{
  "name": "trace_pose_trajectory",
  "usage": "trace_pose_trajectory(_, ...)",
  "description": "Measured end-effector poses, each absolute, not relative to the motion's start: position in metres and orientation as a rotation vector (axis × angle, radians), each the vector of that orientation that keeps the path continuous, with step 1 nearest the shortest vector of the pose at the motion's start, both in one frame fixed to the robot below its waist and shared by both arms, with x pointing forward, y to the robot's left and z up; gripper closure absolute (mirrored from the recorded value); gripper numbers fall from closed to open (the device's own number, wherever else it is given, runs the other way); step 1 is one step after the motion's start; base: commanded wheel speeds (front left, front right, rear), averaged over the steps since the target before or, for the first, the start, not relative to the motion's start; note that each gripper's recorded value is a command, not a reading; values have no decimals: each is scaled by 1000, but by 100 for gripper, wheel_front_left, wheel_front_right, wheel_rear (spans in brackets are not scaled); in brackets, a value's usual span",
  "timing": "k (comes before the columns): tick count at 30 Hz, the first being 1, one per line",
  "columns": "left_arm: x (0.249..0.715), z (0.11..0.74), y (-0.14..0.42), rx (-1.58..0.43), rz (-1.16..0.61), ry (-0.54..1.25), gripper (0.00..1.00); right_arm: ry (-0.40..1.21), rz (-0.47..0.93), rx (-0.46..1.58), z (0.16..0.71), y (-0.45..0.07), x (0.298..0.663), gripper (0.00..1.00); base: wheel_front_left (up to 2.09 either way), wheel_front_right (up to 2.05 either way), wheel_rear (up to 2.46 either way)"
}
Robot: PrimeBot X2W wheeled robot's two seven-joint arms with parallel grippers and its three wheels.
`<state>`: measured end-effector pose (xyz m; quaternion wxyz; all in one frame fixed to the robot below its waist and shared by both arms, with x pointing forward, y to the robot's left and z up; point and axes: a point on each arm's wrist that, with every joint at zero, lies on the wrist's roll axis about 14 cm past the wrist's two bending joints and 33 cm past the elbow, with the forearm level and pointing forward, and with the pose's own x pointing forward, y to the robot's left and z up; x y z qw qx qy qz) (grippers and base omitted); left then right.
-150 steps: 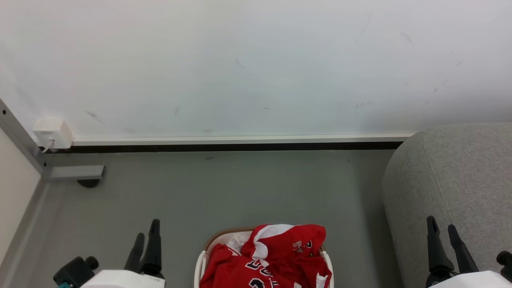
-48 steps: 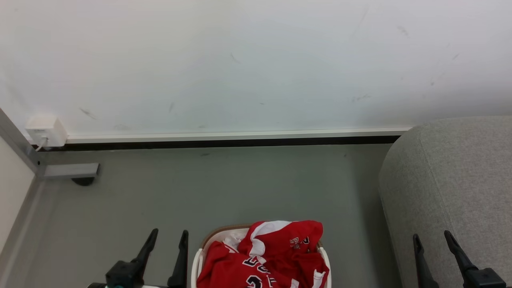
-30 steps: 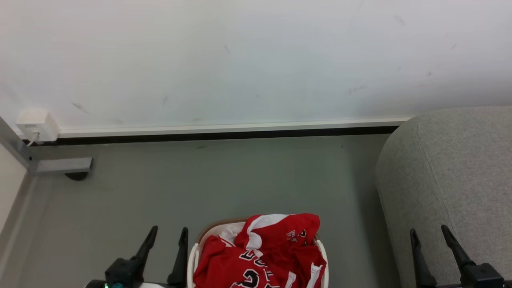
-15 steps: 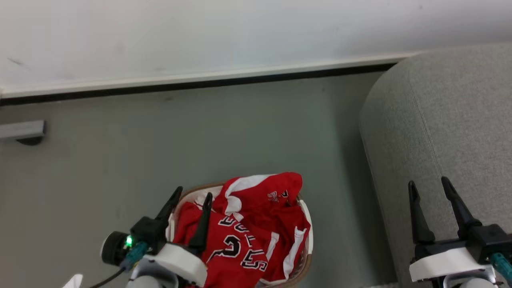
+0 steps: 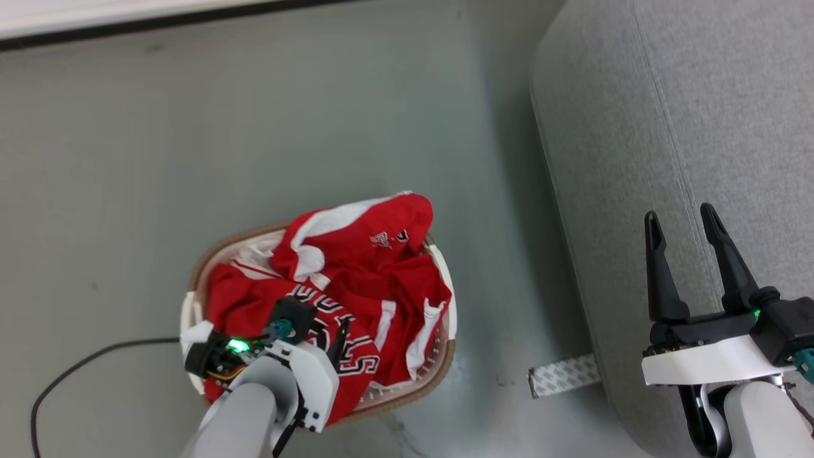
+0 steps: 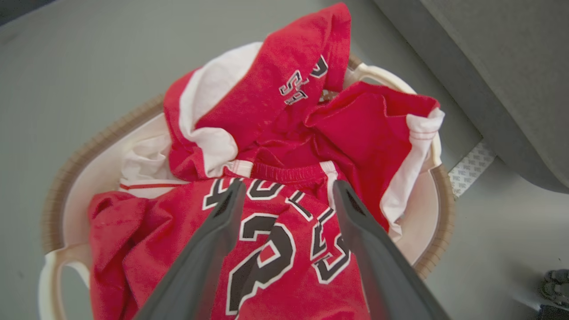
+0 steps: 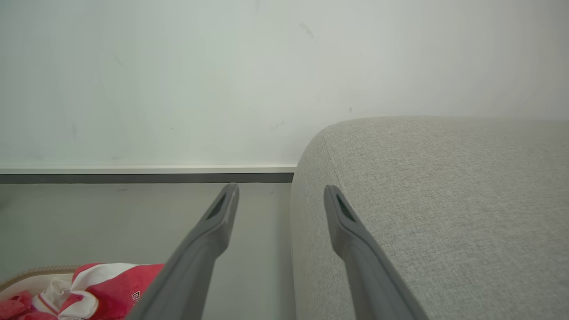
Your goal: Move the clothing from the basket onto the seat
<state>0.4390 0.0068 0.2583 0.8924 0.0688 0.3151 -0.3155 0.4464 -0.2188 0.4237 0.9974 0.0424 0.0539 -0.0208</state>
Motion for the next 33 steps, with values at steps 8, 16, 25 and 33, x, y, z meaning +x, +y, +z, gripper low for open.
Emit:
trace_pose_trajectory(8, 407, 184, 16, 257, -715, 989, 0, 154, -88, 76, 403, -236, 449, 0, 0, 0, 0)
trace_pose_trajectory(16, 397, 150, 24, 278, -707, 1113, 0, 193, -102, 59, 385, -243, 453, 0, 0, 0, 0)
trace_pose_trajectory(25, 420, 184, 12, 102, -616, 965, 100, 179, -92, 48, 394, -240, 450, 0, 0, 0, 0)
trace_pose_trajectory(33, 441, 261, 21, -6, -534, 722, 100, 130, -58, 51, 424, -224, 429, 0, 0, 0, 0)
